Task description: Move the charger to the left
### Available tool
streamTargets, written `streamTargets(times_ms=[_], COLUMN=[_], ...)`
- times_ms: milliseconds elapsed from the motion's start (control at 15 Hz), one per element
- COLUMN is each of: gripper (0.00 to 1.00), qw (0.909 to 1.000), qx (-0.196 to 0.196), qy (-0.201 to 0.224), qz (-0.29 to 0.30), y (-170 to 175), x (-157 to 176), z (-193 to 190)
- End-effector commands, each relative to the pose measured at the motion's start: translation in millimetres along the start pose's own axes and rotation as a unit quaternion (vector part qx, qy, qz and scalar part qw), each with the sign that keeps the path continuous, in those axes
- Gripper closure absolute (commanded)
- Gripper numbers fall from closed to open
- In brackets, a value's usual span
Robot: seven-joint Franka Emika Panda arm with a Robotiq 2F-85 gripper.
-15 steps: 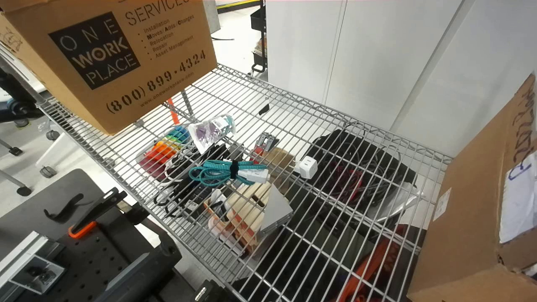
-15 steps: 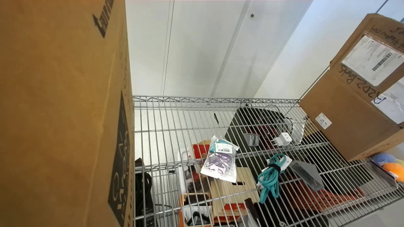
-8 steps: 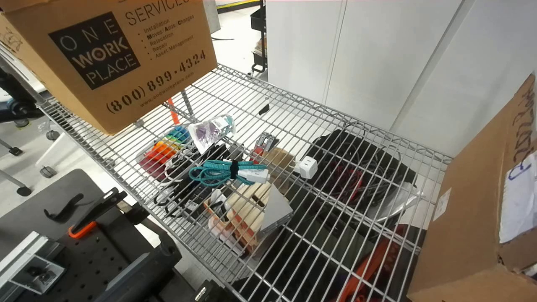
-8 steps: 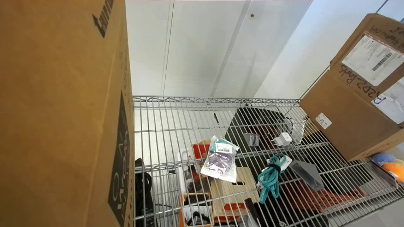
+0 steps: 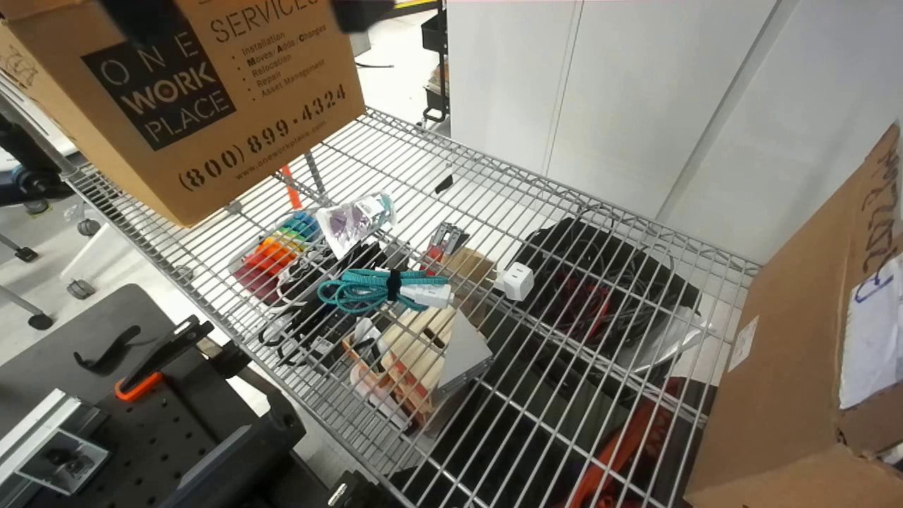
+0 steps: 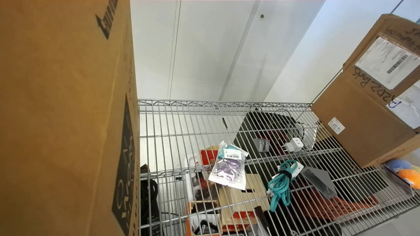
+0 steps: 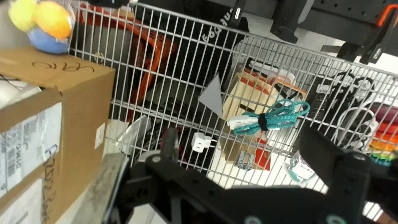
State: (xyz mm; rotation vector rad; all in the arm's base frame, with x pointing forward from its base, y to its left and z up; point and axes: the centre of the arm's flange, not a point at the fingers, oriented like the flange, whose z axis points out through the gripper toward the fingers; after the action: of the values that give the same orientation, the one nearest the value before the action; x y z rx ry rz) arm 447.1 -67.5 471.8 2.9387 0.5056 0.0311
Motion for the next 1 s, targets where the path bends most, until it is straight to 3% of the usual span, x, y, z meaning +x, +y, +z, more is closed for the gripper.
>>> streamTargets(times_ms=[0,267,467,600,933], gripper=[0.0,0.0,0.0,0.0,0.0], qw=[0.9976,0.9936,0.9909,0.9932,0.9925], qx=[0.033,0.057,0.047,0.046,0.043], qy=[0.022,0.028,0.034,0.022,0.027], qz=[-0.057,-0.093,-0.121,-0.104,-0.111], y=[1.6,-19.0,-30.7,-37.0,-38.3], x=[55.7,100.1,121.6,109.8,119.8], z=[18.8,40.5,39.8,45.5,41.7])
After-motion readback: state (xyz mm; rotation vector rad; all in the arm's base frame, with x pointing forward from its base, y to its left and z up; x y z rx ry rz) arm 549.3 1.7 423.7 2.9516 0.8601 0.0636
